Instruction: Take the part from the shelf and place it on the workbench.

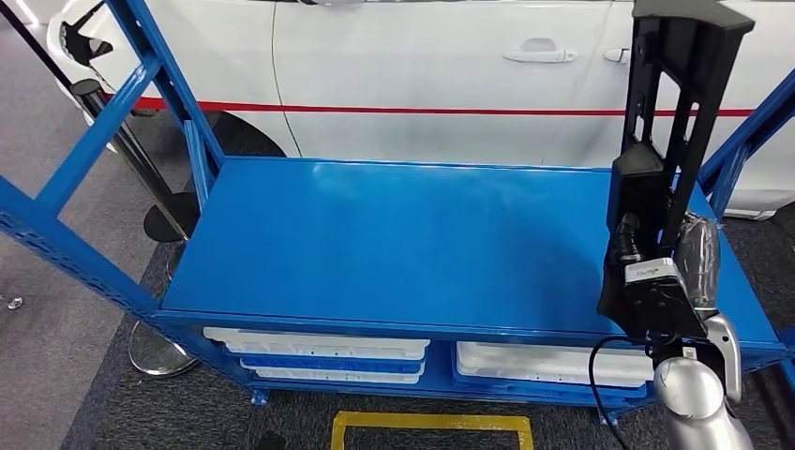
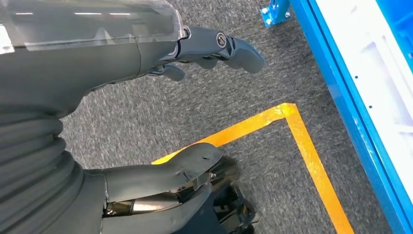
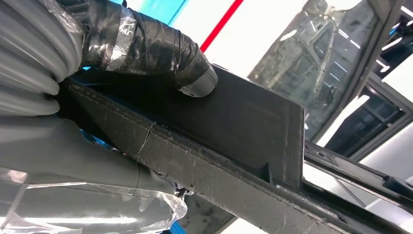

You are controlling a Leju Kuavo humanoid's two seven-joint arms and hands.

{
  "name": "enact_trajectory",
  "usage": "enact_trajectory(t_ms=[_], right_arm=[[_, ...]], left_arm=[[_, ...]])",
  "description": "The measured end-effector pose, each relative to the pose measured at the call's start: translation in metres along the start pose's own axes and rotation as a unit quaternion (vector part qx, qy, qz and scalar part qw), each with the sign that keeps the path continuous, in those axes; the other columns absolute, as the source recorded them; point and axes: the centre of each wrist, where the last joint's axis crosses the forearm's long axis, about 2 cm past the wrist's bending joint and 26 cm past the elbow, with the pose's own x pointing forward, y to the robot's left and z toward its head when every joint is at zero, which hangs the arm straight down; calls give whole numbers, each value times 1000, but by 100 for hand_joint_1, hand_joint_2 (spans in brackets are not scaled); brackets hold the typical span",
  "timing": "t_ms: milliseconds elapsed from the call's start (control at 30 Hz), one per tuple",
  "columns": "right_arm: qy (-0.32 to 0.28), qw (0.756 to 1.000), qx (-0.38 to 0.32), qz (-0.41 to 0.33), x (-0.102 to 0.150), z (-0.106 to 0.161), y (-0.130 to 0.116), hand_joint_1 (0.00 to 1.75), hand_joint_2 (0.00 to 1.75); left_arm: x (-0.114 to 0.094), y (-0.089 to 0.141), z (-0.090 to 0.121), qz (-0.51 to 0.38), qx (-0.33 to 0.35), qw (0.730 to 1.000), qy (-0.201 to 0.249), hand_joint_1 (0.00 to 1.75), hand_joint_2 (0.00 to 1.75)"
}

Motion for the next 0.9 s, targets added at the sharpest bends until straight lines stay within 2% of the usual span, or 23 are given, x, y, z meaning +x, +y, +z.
enact_trajectory(t_ms=[367, 900], right_arm=[[1, 1000, 2, -2, 0, 0, 1, 175, 175], [4, 1000, -4, -13, 4, 2, 9, 175, 175]], left_arm=[[0, 0, 0, 13, 16, 1000, 22, 0, 175], [1, 0, 0, 9, 20, 999, 28, 0, 175]])
